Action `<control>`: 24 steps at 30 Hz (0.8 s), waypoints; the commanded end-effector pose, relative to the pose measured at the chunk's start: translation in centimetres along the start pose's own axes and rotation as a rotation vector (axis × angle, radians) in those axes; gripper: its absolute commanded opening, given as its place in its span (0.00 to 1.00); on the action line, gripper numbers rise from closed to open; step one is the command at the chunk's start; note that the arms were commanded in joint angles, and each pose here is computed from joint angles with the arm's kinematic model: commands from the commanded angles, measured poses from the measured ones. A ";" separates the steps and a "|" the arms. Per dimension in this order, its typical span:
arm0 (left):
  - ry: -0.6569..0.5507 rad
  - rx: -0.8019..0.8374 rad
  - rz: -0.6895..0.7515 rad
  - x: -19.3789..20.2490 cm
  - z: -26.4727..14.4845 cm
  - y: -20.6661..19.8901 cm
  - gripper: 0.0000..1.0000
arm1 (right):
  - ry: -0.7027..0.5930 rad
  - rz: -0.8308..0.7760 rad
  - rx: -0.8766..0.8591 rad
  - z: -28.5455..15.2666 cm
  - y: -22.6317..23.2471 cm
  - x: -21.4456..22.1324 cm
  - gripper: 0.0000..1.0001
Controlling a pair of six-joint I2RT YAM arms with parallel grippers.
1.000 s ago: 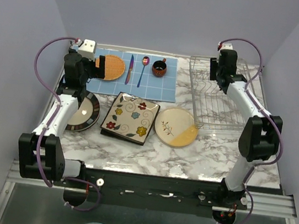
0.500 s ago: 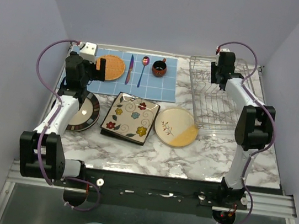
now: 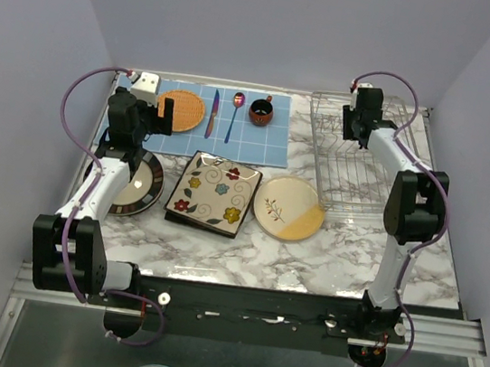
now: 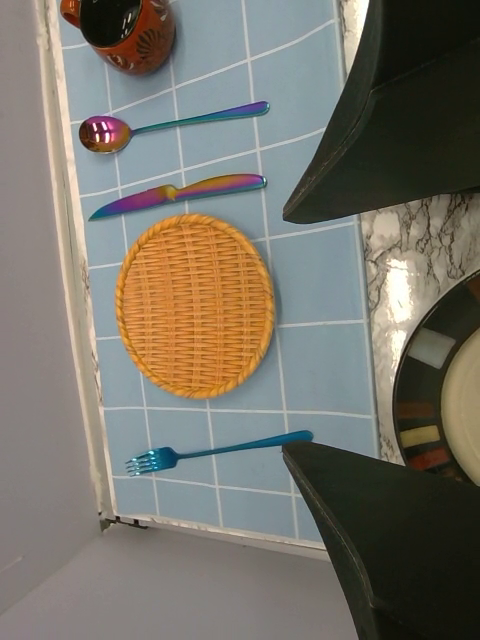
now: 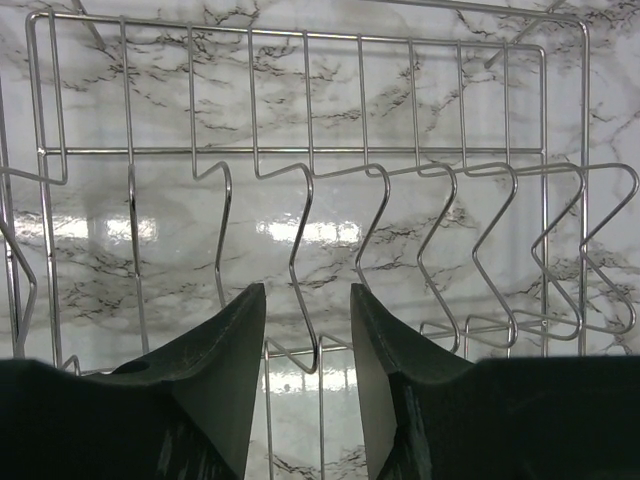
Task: Unload the plates from the dish rack
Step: Reset both arms
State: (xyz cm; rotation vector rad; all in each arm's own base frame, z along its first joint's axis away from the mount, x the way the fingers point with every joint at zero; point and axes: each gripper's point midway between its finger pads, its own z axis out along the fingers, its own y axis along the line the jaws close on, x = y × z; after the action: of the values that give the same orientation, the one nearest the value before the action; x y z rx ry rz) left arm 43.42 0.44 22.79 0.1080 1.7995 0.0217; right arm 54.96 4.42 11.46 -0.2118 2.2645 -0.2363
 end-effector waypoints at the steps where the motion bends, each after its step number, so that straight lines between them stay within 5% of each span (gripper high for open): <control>1: -0.036 -0.028 0.016 -0.9 -0.3 0.4 0.99 | 0.063 0.010 -0.028 1.3 0.7 1.6 0.46; 10: -0.046 -0.040 0.042 -0.9 -0.8 0.7 0.99 | 0.098 0.037 -0.071 1.8 1.6 1.8 0.33; 13: -0.040 -0.035 0.037 -0.8 -0.7 0.6 0.99 | 0.123 0.034 -0.084 2.0 1.8 2.1 0.16; 14: -0.040 -0.037 0.036 -0.8 -0.6 0.6 0.99 | 0.126 0.035 -0.083 2.0 1.8 1.9 0.01; 24: -0.042 -0.034 0.033 -0.9 -0.5 0.6 0.99 | 0.123 0.080 -0.043 2.1 -1.3 1.6 0.01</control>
State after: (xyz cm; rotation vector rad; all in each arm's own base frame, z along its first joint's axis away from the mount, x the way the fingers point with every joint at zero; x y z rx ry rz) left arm 43.04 0.78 22.39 0.1181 1.8024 0.0506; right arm 55.01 4.19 8.93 -0.2037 2.3972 -0.1529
